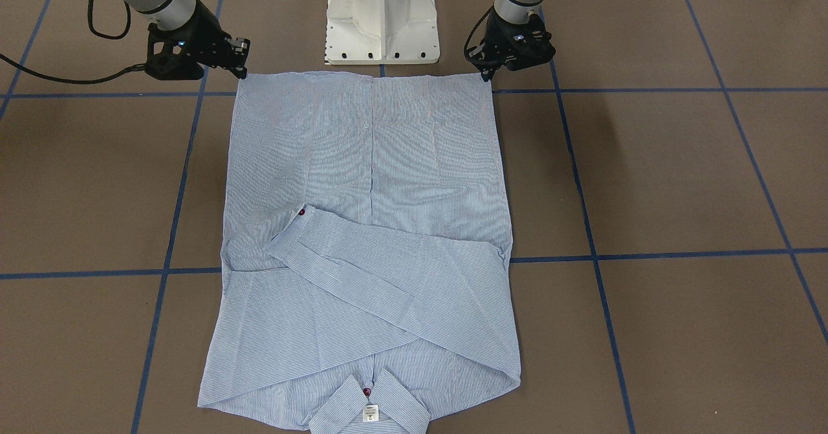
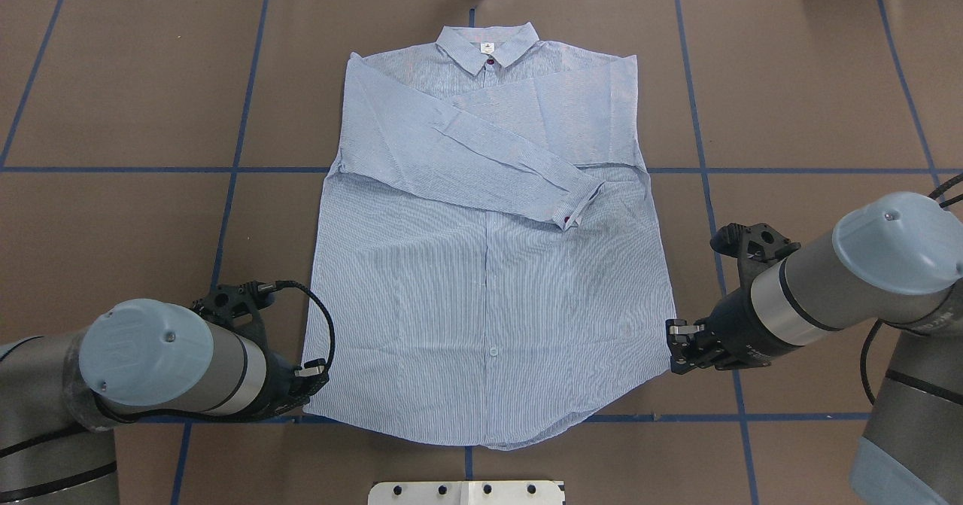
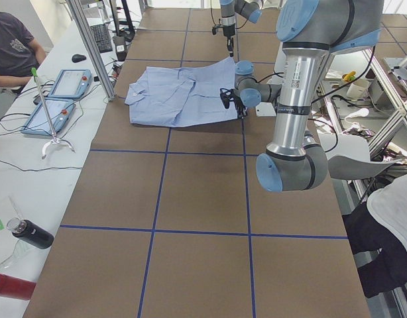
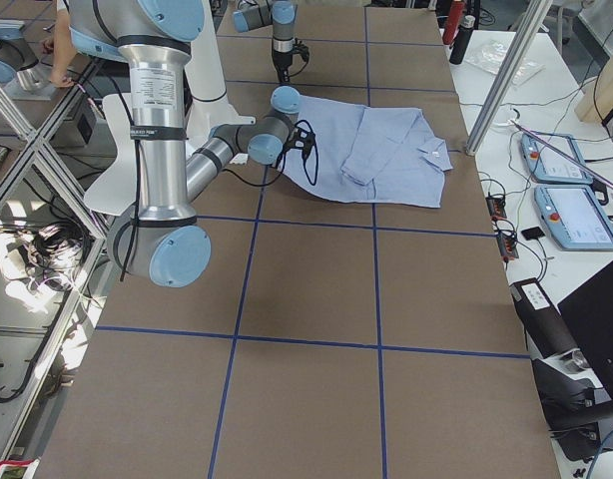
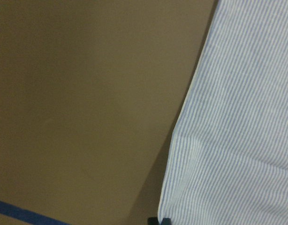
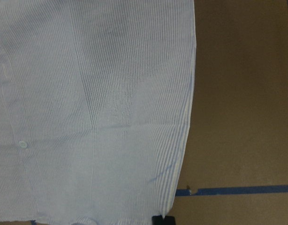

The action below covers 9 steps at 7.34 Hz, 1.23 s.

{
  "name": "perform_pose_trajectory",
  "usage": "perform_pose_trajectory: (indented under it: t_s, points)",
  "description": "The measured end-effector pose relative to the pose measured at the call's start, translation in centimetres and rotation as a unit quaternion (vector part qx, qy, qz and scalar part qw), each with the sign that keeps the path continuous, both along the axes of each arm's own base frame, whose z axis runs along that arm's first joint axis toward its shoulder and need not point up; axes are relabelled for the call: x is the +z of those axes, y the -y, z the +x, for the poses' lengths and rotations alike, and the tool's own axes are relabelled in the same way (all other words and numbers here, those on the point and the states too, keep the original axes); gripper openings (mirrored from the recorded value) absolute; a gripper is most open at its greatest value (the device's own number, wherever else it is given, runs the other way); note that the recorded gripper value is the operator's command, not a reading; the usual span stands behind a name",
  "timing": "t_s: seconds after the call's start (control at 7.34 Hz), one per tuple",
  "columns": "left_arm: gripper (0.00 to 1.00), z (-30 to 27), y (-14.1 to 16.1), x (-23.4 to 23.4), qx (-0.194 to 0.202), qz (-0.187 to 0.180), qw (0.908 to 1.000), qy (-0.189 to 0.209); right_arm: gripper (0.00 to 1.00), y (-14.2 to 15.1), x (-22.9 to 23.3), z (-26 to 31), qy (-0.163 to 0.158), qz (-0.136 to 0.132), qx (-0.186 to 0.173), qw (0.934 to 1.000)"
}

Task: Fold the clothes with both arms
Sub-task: 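Lift the hem with both grippers and pull it toward the robot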

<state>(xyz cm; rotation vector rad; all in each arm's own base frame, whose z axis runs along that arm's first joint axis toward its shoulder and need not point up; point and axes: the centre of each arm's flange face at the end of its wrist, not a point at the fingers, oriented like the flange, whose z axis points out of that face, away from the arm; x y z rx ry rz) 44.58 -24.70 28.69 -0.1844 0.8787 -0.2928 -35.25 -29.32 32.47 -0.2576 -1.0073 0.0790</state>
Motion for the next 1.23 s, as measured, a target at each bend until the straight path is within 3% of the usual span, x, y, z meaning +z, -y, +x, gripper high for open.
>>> perform_pose_trajectory:
  t_s: [0.55, 1.23]
  points:
    - [0.0, -3.9, -2.6, -3.1, 0.032, -0.042, 0.9984, 0.022, 0.0, -1.4, -0.9, 1.5, 0.025, -0.03, -0.044, 0.9983]
    - [0.0, -3.3, -3.3, -1.9, 0.044, -0.06, 0.9957, 0.056, 0.0, -1.4, 1.7, 2.3, 0.004, -0.044, -0.044, 0.998]
